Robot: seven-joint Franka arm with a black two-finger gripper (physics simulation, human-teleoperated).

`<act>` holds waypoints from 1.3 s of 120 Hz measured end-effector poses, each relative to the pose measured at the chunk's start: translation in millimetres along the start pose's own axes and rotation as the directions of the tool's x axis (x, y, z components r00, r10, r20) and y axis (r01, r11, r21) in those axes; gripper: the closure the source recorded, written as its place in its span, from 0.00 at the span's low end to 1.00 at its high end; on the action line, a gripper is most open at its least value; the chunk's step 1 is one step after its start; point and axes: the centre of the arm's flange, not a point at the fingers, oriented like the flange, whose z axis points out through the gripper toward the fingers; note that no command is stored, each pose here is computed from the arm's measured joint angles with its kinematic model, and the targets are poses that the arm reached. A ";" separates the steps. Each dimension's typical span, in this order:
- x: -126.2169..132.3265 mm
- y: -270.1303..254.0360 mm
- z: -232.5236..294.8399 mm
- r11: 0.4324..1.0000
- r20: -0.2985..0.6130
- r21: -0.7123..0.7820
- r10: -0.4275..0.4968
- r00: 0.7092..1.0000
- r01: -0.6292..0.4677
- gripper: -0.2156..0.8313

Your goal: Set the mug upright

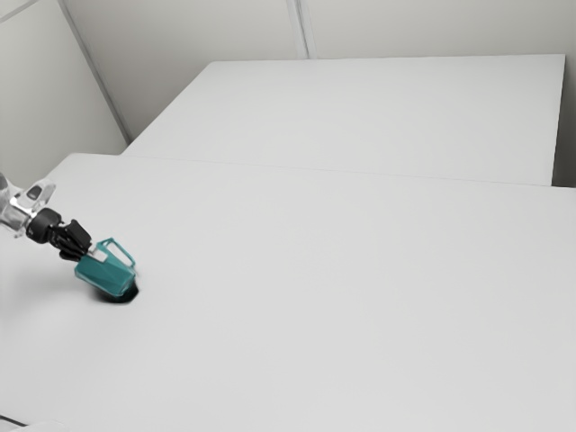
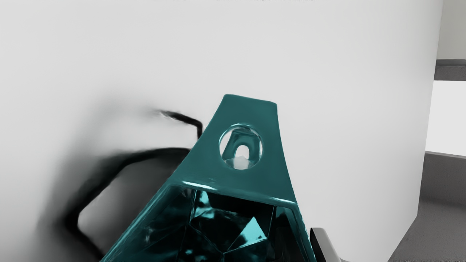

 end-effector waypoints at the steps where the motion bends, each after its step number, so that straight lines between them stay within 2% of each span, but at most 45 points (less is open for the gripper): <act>1: 0.3 1.9 -0.4 1.000 0.000 0.002 0.003 1.000 -0.003 0.94; 20: 12.3 46.7 3.2 0.997 0.022 0.034 0.062 0.998 -0.062 0.95; 36: 27.4 107.1 26.6 0.988 0.076 0.070 0.132 0.988 -0.137 0.95; 68: 72.7 196.0 133.1 0.928 0.259 0.233 0.230 0.938 -0.292 0.95; 80: 83.3 222.1 177.3 0.869 0.329 0.337 0.251 0.910 -0.362 0.95; 98: 97.3 266.1 229.2 0.732 0.431 0.489 0.270 0.861 -0.474 0.95; 113: 100.8 296.6 271.4 0.632 0.468 0.575 0.267 0.842 -0.520 0.95; 129: 93.5 302.5 297.5 0.577 0.447 0.652 0.232 0.864 -0.492 0.95; 156: 91.1 301.0 314.6 0.558 0.334 0.739 0.184 0.925 -0.378 0.94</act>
